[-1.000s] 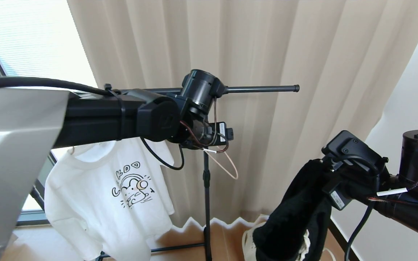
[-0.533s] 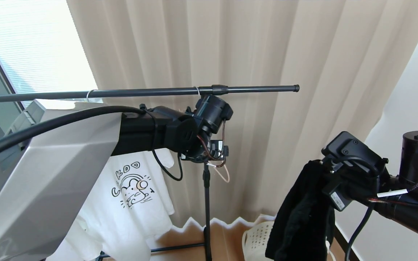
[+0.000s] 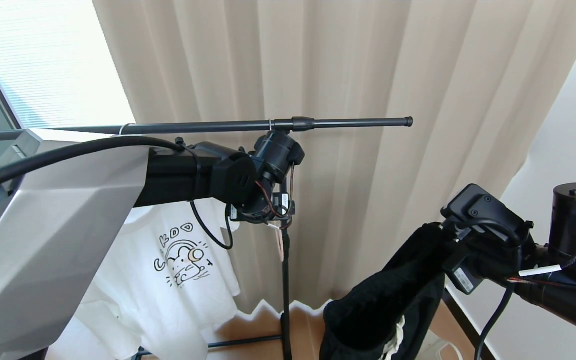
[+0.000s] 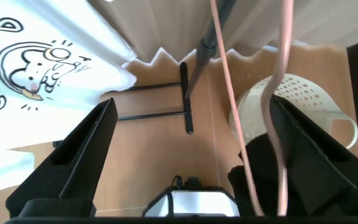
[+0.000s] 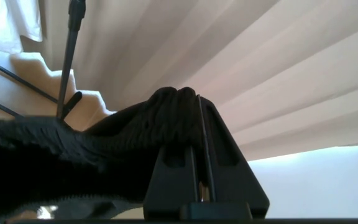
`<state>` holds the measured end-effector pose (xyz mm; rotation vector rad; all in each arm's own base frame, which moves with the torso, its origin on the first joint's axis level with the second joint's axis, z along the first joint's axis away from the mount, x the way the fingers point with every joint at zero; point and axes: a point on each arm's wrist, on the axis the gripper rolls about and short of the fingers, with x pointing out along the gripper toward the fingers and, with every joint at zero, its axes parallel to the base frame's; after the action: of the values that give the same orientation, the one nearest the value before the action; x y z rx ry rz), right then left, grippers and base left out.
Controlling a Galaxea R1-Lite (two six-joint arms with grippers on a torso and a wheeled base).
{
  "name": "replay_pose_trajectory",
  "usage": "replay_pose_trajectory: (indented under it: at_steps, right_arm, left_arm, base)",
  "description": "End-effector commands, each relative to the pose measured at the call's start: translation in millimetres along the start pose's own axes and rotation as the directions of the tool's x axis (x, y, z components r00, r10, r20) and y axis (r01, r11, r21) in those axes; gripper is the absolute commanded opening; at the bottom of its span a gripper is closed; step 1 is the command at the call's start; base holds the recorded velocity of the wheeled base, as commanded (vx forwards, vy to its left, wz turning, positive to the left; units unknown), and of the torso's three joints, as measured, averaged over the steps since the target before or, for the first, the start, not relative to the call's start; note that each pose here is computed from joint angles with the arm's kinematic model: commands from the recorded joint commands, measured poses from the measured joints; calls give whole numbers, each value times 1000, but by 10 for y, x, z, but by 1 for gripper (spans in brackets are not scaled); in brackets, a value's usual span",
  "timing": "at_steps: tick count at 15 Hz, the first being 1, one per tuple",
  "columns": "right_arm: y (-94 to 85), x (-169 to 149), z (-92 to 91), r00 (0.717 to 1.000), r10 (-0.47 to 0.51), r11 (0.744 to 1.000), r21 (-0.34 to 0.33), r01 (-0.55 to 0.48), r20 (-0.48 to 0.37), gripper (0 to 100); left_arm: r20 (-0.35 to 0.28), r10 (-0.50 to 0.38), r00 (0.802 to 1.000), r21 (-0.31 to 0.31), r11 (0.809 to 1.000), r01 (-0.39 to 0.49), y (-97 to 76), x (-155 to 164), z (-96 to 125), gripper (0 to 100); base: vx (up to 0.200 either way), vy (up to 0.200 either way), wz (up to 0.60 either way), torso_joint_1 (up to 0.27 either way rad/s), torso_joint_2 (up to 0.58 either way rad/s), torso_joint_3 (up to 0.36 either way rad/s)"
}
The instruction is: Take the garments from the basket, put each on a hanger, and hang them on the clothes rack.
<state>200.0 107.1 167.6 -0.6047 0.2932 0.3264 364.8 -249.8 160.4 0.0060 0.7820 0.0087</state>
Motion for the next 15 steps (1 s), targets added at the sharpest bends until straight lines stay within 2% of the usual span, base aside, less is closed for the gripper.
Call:
replay_pose_trajectory:
  at_steps: [1, 6, 8, 12, 15]
  right_arm:
    - [7, -3, -5, 1000, 2, 1000, -1, -2, 1, 0]
    - [-3, -28, -1, 1000, -1, 1000, 2, 1, 10, 0]
    - [-3, -32, -3, 1000, -1, 1000, 2, 1, 10, 0]
    - [-14, -69, -4, 1000, -5, 1000, 4, 5, 18, 0]
    - [-14, -69, -4, 1000, -5, 1000, 4, 5, 18, 0]
  left_arm:
    - [14, -3, 1000, -10, 1000, 3, 17, -20, 43, 100]
    - [43, -14, 999, -17, 1000, 15, -40, 46, 124, 100]
    - [39, -12, 999, 3, 1000, 12, -100, 182, 106, 100]
    - [27, 26, 999, 3, 1000, -26, -29, 280, 98, 100]
    - [18, 38, 999, 5, 999, -38, 18, 242, 79, 100]
  base:
    - [0, 0, 0, 0, 0, 0]
    - [0, 0, 0, 0, 0, 0]
    - [0, 0, 0, 0, 0, 0]
    - [0, 0, 0, 0, 0, 0]
    - [0, 0, 0, 0, 0, 0]
